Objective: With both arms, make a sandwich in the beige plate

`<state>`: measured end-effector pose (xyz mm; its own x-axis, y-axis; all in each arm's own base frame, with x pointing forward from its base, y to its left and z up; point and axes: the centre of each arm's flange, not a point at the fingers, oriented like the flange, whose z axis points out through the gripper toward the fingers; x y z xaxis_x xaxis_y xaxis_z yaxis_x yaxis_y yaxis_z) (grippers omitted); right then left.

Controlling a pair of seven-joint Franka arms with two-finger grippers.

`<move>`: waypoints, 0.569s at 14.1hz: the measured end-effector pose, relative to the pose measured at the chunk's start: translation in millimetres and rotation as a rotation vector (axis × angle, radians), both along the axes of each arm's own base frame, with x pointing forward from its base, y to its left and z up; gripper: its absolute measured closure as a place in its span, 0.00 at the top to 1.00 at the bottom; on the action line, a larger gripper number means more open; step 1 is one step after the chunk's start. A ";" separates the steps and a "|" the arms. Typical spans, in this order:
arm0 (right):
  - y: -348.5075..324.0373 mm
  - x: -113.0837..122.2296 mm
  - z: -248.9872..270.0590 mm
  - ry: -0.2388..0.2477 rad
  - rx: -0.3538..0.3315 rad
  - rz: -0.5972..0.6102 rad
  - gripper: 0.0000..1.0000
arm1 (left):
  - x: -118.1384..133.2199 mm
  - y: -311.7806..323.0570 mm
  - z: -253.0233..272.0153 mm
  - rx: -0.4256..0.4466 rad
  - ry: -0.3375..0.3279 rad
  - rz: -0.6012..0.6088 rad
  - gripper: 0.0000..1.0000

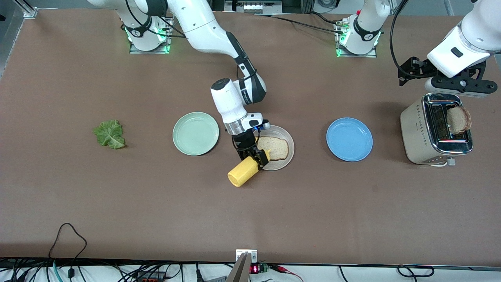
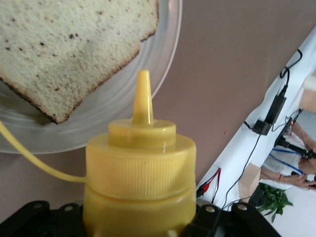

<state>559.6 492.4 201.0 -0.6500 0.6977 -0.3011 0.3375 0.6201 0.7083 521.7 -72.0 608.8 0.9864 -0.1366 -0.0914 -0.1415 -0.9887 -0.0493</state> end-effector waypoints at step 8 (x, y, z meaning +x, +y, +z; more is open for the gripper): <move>-54.3 58.5 80.4 0.164 0.257 -0.186 0.41 | 0.0 0.0 0.0 0.000 0.000 0.000 1.00</move>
<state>618.1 438.0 281.3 -0.5300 0.8480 -0.0027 0.5500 0.3462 0.7600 521.7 -72.0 608.8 0.9864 -0.1365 -0.0914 -0.1414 -0.9887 -0.0492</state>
